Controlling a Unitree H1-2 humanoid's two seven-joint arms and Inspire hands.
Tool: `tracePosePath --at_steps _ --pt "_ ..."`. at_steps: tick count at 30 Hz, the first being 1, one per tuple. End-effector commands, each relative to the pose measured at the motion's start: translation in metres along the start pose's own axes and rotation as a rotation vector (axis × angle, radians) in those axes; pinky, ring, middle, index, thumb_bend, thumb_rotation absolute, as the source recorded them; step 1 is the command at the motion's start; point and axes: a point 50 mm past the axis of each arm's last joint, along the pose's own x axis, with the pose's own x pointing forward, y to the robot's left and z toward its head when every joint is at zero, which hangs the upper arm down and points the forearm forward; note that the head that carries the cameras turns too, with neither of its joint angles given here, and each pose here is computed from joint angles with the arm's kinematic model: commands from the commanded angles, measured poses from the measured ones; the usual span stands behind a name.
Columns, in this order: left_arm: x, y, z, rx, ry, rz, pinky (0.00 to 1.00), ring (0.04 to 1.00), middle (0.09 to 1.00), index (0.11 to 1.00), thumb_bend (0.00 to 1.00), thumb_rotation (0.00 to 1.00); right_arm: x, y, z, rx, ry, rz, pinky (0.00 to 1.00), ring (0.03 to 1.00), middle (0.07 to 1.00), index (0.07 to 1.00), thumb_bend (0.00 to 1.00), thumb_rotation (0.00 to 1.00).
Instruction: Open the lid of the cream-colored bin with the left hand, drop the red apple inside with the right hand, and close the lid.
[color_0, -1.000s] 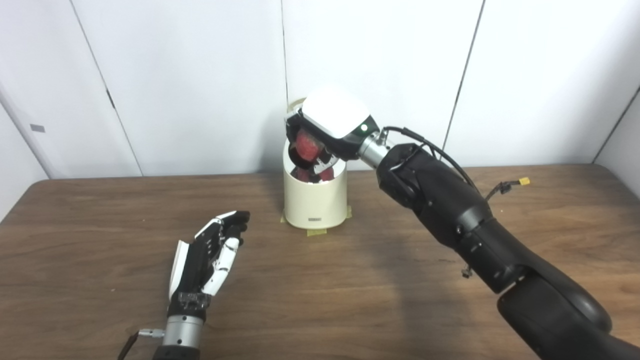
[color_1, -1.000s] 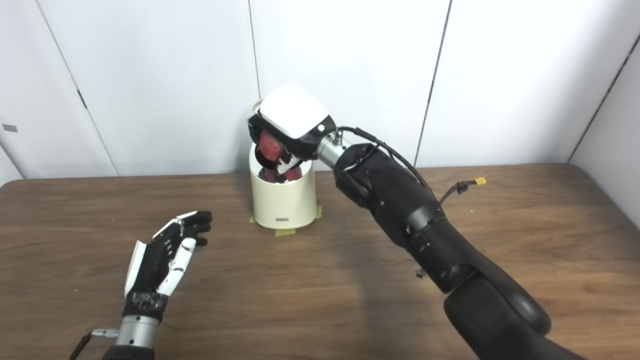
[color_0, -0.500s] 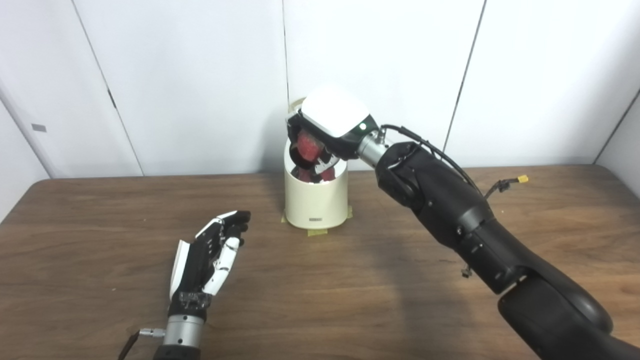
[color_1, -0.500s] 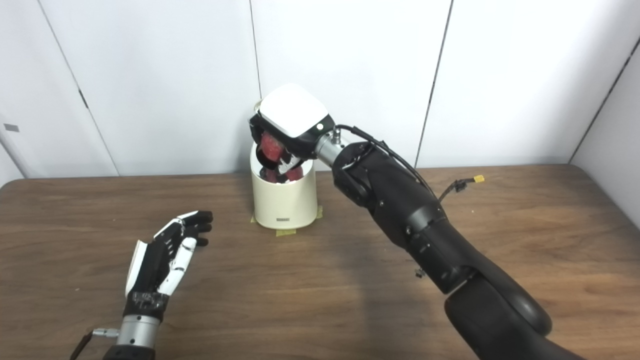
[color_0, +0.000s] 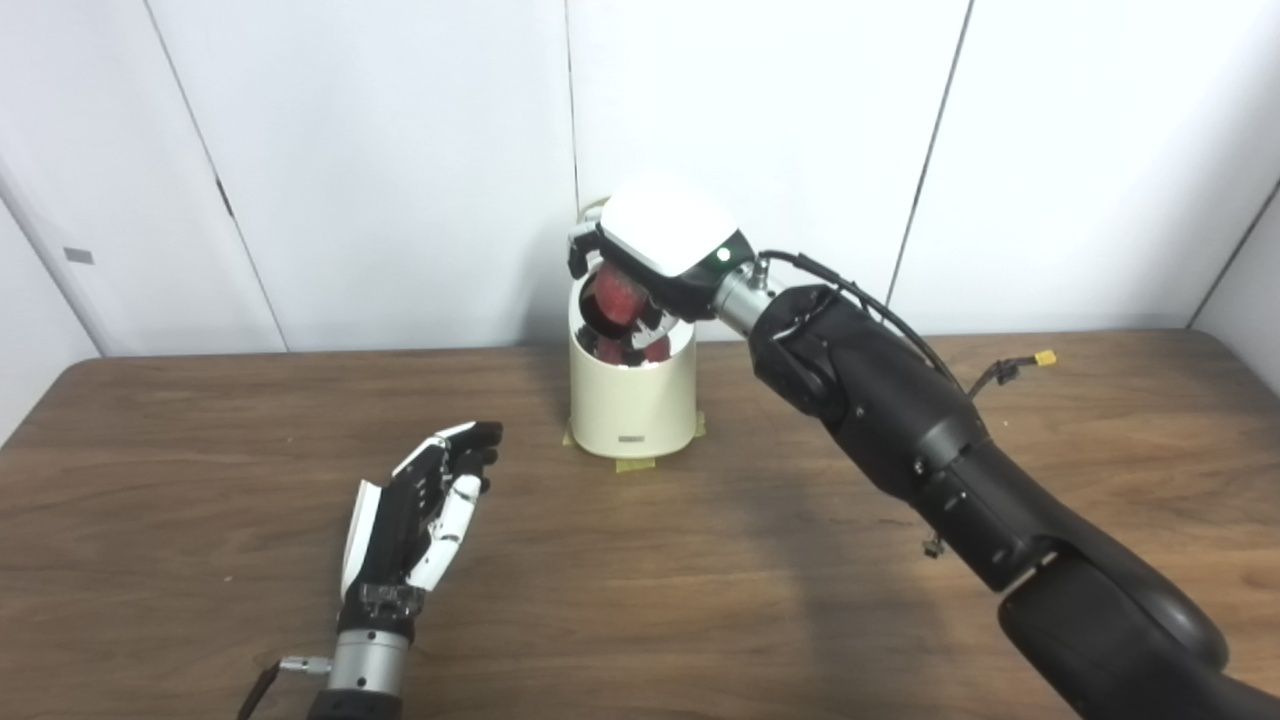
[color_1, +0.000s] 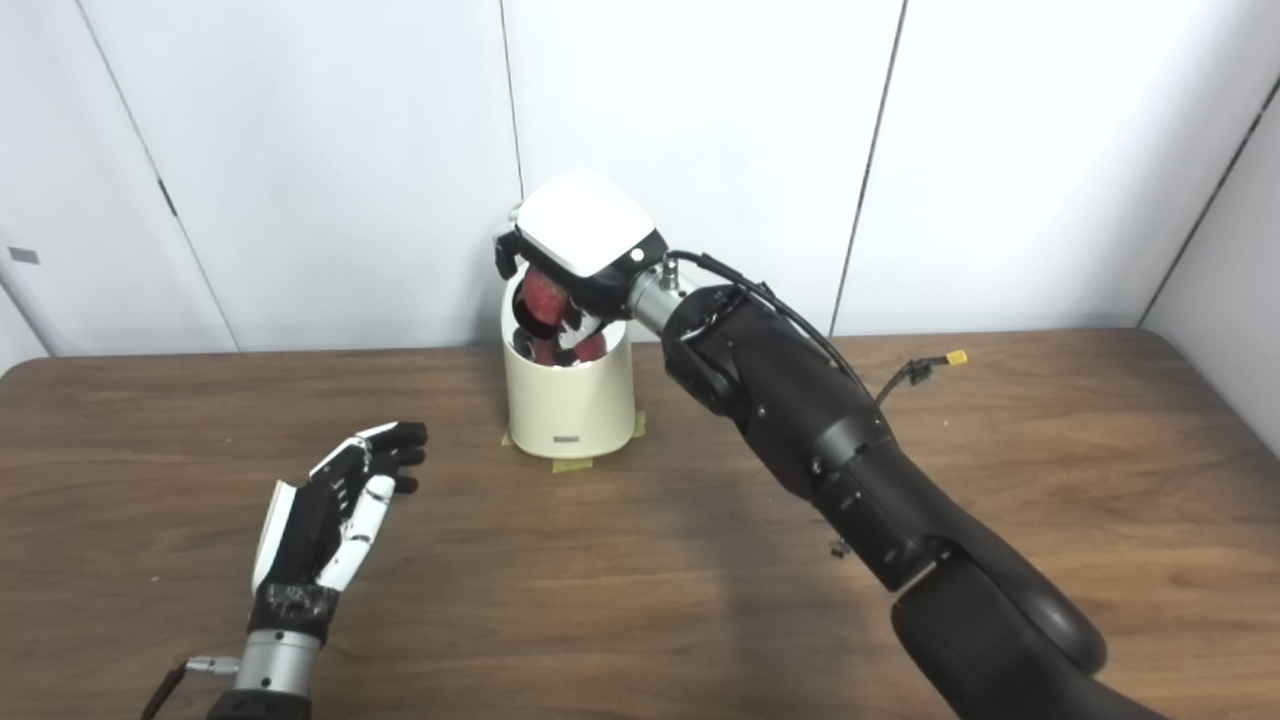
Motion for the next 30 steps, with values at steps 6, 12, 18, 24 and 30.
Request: tracePosePath --at_steps 6,12,18,24,30 --pt "0.0055 -0.0008 0.0057 0.005 -0.043 0.000 0.65 0.741 0.763 0.735 0.30 0.71 0.0074 -0.0239 -0.0123 -0.053 0.033 -0.071 0.35 0.453 0.741 0.671 1.00 0.03" --pt "0.0052 -0.0006 0.0054 0.007 -0.041 0.000 0.65 0.740 0.762 0.734 0.30 0.72 0.0071 -0.0249 -0.0117 -0.063 0.032 -0.079 0.33 0.428 0.769 0.688 1.00 0.08" --pt "0.0049 -0.0005 0.0061 0.012 -0.042 -0.002 0.65 0.741 0.764 0.736 0.30 0.73 0.0062 -0.0256 -0.0109 -0.078 0.056 -0.064 0.33 0.439 0.789 0.699 1.00 0.17" --pt "0.0052 -0.0002 0.0054 0.006 -0.042 -0.003 0.65 0.742 0.764 0.738 0.29 0.72 0.0047 -0.0263 -0.0097 -0.116 0.059 -0.065 0.33 0.450 0.815 0.720 1.00 0.25" --pt "0.0051 0.0000 0.0038 0.007 -0.040 -0.003 0.66 0.745 0.766 0.739 0.30 0.73 0.0037 -0.0264 -0.0093 -0.121 0.060 -0.066 0.33 0.456 0.829 0.739 1.00 0.28"
